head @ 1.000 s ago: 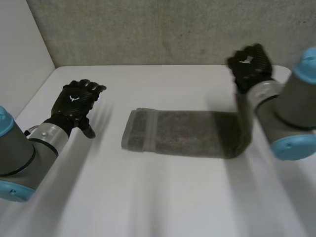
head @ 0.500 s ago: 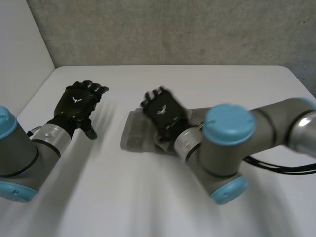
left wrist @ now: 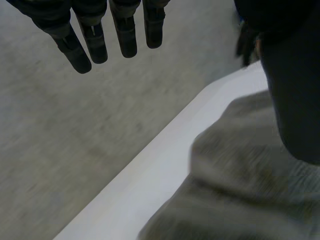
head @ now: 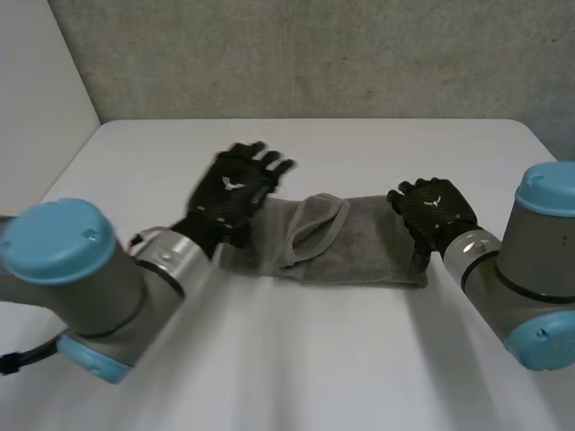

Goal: Fold the towel.

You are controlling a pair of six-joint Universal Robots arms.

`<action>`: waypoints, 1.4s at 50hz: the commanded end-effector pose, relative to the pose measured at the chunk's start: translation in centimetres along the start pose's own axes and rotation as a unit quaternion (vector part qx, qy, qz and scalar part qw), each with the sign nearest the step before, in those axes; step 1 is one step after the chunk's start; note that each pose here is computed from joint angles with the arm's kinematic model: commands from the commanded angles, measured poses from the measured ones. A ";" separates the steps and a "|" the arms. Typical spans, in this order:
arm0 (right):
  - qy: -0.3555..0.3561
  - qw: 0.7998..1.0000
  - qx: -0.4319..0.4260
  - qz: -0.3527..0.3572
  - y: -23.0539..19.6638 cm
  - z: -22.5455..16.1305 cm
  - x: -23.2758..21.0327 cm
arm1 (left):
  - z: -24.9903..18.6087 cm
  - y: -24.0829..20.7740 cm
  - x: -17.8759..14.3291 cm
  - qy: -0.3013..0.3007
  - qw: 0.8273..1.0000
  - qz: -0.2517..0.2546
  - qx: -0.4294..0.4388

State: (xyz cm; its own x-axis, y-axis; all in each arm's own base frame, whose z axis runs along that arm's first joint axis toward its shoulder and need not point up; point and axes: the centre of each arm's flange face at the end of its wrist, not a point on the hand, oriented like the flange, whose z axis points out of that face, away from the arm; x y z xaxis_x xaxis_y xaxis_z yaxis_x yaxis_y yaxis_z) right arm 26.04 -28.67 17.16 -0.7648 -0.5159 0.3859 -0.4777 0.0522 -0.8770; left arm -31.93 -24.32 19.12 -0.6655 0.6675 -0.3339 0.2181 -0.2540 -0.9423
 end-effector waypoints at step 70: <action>0.034 0.993 -0.062 -0.098 3.9 0.6 -0.8 | 2.6 3.0 0.1 -0.167 0.981 0.039 -0.095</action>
State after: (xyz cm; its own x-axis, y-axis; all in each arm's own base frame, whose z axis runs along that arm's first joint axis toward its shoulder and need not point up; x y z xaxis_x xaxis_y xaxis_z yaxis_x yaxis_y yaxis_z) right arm 25.20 -28.95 13.01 -0.6634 -0.4632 0.5877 -0.6819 0.0506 -0.7297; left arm -33.56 -26.63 15.27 -0.8197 0.3955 -0.4143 0.4023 -0.1175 -0.9079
